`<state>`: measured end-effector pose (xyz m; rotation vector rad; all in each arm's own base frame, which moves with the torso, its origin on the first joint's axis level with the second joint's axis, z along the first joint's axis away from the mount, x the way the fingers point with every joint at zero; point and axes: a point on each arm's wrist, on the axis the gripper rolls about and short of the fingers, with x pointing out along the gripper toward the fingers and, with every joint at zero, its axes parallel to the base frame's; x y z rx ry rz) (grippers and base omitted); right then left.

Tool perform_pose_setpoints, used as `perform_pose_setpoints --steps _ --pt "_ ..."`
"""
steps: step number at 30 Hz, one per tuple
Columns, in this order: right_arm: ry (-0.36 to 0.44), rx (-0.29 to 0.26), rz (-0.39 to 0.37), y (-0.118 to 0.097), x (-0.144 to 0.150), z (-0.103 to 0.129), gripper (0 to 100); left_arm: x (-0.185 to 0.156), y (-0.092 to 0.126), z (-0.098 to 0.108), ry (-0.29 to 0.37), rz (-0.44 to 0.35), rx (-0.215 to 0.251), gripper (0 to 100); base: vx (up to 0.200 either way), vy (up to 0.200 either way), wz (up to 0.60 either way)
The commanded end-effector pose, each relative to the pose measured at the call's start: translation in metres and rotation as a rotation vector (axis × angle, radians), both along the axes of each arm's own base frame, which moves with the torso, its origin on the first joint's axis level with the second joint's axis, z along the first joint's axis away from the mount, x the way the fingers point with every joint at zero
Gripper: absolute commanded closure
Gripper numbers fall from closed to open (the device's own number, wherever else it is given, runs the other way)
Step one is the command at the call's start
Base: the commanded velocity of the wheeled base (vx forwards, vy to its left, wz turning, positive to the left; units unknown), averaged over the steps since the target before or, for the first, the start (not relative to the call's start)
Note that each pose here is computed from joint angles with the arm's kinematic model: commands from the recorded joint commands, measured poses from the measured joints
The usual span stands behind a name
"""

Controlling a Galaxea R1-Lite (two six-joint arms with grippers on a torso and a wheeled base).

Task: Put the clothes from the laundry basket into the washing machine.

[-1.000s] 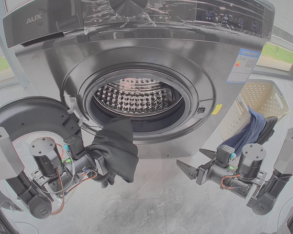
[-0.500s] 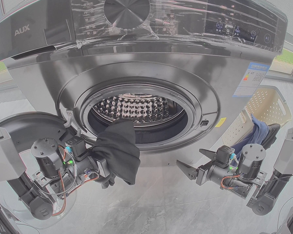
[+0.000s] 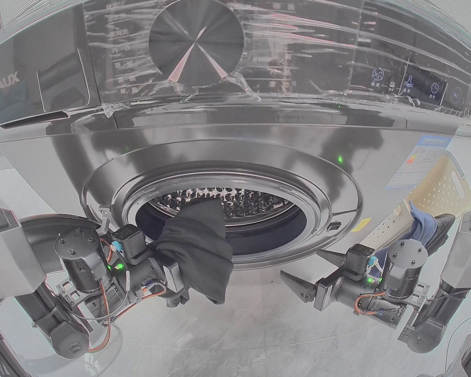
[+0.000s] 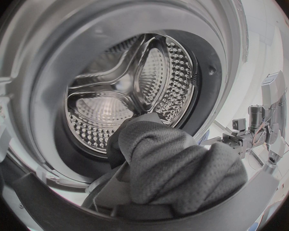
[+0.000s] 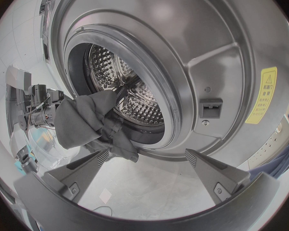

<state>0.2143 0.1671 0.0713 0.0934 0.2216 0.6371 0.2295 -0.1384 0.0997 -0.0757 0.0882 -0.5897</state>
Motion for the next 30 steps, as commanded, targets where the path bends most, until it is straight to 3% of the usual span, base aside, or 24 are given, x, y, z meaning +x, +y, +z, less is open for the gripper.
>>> perform_pose_setpoints --steps 1,4,17,22,30 --pt "0.021 -0.021 0.055 0.003 -0.017 -0.002 0 -0.008 -0.009 -0.001 0.005 -0.042 0.003 100 0.000 0.000 0.00" --pt "0.020 -0.020 0.084 0.007 -0.025 0.000 0 -0.013 -0.018 -0.002 0.006 -0.074 0.004 100 0.000 0.000 0.00" --pt "0.005 -0.010 0.092 0.008 -0.027 0.004 0 -0.002 -0.030 -0.007 0.010 -0.078 -0.003 100 0.000 0.000 0.00" --pt "0.018 -0.017 0.116 0.012 -0.033 0.001 0 0.021 -0.049 -0.031 0.032 -0.027 0.027 100 0.000 0.000 0.00" --pt "0.020 -0.018 0.131 0.014 -0.036 0.001 0 0.059 -0.077 -0.053 0.008 -0.004 -0.007 100 0.000 0.000 0.00"
